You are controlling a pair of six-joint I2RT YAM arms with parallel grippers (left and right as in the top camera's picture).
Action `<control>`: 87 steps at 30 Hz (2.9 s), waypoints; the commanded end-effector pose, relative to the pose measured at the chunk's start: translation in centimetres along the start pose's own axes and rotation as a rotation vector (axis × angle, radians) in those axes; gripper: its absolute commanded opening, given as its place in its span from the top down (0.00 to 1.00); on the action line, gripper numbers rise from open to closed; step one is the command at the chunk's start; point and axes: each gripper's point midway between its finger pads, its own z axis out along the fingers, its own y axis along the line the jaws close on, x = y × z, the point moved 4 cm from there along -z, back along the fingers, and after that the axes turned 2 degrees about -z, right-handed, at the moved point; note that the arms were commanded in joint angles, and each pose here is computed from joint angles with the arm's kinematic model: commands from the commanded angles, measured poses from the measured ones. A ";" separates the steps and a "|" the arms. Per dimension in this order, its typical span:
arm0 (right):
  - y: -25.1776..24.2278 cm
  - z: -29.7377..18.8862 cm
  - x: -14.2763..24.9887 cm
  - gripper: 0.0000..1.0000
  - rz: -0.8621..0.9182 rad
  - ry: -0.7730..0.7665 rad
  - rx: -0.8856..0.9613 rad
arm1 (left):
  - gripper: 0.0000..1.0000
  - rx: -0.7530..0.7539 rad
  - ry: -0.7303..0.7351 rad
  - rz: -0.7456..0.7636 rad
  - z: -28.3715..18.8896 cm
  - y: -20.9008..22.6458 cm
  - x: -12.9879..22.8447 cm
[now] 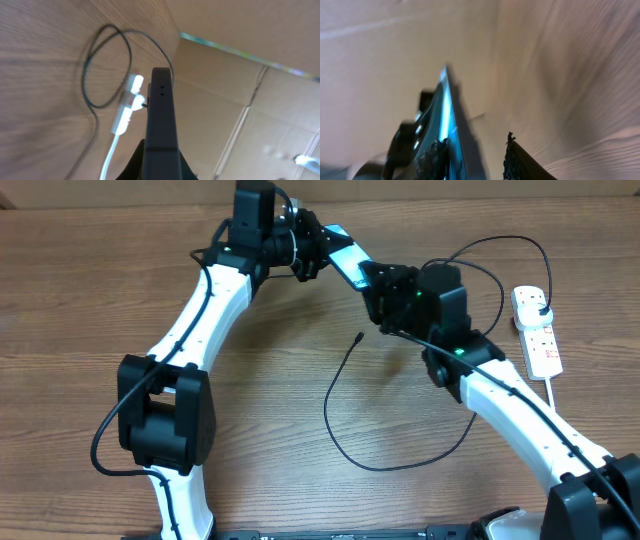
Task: Plug charger to phone and switch on socket
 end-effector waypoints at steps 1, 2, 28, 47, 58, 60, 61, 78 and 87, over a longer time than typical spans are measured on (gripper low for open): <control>0.2 -1.3 -3.2 0.60 -0.135 -0.060 0.028 | 0.96 0.001 -0.039 0.234 -3.0 0.1 -2.2; -0.5 -1.7 -4.3 0.60 -0.193 -0.061 0.060 | 0.96 -0.018 -0.038 0.276 -3.8 0.8 -2.7; -6.0 0.7 -2.0 0.57 -0.686 0.178 0.519 | 0.96 0.110 0.158 0.106 -14.1 4.9 -3.5; -14.1 7.5 0.3 0.55 -0.533 0.291 0.722 | 0.96 0.074 0.137 0.020 -14.1 5.3 -3.9; -16.6 8.8 0.4 0.63 -0.480 0.288 0.765 | 0.96 0.061 0.126 0.021 -14.0 5.5 -4.0; -16.8 9.0 0.3 0.63 -0.465 0.280 0.766 | 0.96 0.061 0.126 0.021 -14.0 5.5 -4.0; -16.9 9.0 0.2 0.64 -0.458 0.271 0.771 | 0.96 0.061 0.126 0.021 -14.0 5.5 -4.0; -19.1 9.9 -0.2 0.96 -0.554 0.327 0.794 | 0.96 0.061 0.126 0.021 -14.0 5.5 -4.0; -15.0 9.2 1.5 0.96 -0.733 0.677 0.476 | 0.96 0.063 0.126 0.033 -14.0 5.5 -4.0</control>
